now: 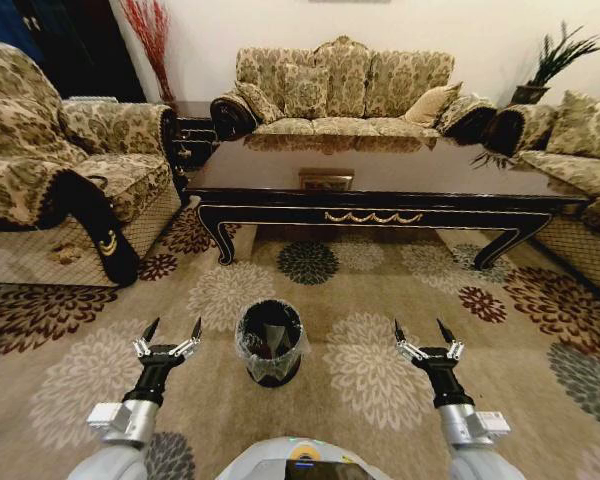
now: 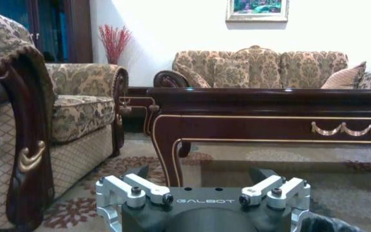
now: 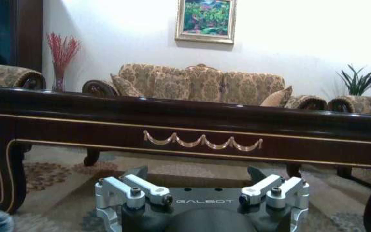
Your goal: Move to the front of the table and pick up the trash from the floor, then place it into the trash bin.
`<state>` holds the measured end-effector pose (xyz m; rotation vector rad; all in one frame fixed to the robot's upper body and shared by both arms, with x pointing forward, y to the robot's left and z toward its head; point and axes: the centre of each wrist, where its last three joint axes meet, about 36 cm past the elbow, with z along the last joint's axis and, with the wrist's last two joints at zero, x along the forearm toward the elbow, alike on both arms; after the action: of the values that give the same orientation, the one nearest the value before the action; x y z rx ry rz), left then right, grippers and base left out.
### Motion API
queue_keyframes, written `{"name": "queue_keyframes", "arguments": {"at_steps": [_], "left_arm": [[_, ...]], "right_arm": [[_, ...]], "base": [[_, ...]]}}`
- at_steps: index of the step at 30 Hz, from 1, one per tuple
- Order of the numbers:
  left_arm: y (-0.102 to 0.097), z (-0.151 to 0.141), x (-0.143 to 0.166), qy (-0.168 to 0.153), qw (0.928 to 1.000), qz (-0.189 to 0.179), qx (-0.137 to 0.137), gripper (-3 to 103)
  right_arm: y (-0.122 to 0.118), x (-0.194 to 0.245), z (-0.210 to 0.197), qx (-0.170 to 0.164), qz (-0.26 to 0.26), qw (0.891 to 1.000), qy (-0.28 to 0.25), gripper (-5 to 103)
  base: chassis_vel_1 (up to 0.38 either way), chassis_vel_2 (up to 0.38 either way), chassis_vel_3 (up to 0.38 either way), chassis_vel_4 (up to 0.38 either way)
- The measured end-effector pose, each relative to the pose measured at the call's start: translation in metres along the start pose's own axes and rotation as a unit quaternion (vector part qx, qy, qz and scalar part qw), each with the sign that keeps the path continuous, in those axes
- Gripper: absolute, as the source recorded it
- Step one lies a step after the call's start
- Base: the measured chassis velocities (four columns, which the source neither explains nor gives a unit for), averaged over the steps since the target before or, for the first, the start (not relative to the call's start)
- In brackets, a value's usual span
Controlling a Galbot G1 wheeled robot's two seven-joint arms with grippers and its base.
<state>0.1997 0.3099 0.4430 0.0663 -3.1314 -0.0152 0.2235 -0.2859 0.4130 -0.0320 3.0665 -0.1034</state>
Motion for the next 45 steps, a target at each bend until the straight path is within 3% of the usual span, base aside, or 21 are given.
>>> {"name": "queue_keyframes", "arguments": {"at_steps": [45], "left_arm": [[0.0001, 0.0005, 0.0001, 0.001, 1.0, 0.0, 0.0, 100]], "right_arm": [[0.0001, -0.0001, -0.0003, -0.001, 0.0, 1.0, 0.0, 100]], "base": [[0.216, -0.218, -0.217, 0.22]]}}
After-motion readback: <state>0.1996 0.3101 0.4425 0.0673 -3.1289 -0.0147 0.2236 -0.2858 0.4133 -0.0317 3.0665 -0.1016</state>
